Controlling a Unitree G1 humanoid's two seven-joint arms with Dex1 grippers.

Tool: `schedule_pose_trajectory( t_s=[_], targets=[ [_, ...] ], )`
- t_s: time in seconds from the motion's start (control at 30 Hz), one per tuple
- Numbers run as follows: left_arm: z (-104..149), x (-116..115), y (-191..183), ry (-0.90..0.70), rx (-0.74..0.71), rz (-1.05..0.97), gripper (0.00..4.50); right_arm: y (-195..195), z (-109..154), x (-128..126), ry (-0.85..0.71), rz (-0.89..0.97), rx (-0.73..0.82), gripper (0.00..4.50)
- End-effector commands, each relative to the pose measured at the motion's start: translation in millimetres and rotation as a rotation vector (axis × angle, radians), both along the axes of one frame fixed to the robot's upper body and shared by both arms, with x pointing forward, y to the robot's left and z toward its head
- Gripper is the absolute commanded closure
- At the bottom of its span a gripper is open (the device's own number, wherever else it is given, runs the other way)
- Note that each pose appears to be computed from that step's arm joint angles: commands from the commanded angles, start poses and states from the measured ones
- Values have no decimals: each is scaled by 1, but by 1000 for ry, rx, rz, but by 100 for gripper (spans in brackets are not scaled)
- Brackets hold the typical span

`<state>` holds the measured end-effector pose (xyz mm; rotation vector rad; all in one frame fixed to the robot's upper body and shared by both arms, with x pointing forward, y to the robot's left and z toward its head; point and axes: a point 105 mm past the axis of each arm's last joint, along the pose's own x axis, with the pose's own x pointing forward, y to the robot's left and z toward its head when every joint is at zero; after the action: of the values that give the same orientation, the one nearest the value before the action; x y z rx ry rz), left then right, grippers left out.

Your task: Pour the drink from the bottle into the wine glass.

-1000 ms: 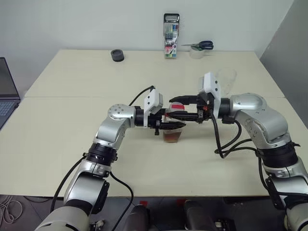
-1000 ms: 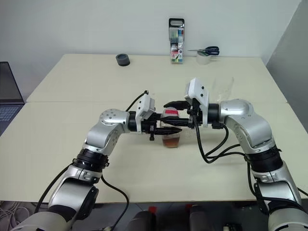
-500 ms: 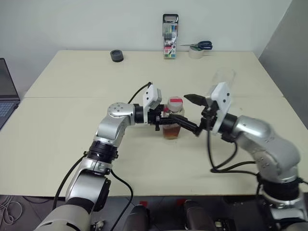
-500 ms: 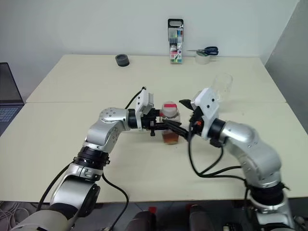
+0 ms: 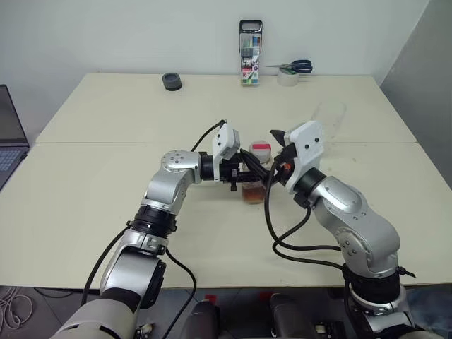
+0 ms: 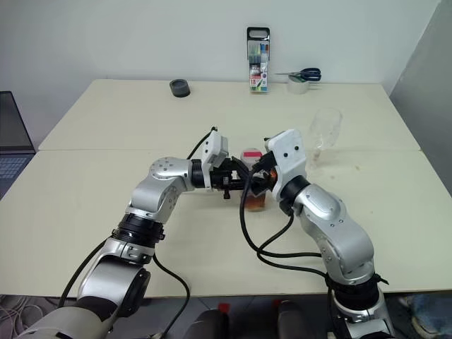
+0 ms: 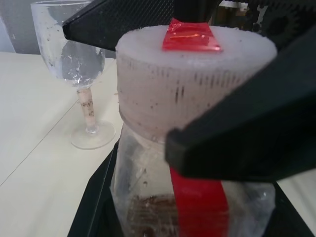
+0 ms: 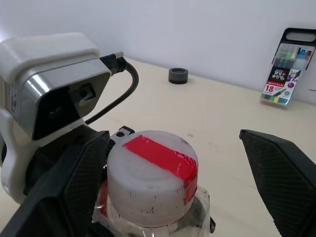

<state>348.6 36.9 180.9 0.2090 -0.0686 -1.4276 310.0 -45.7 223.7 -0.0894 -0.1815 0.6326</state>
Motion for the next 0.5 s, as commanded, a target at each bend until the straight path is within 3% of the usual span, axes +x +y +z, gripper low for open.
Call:
schedule_pose_trajectory(
  t_s=[0.03, 0.23, 0.33, 0.5],
  targets=[
    [15, -1, -3, -64, -12, -16, 276, 3, 17, -7, -72, -3, 25, 0],
    [12, -1, -2, -64, -5, -9, 276, 4, 15, -7, -58, -19, 26, 0],
    [11, -1, -2, -63, -1, -6, 276, 4, 15, -7, -65, -28, 26, 62],
    [9, 0, -1, -62, 4, -3, 276, 6, 17, -9, -75, -27, 28, 242]
  ],
)
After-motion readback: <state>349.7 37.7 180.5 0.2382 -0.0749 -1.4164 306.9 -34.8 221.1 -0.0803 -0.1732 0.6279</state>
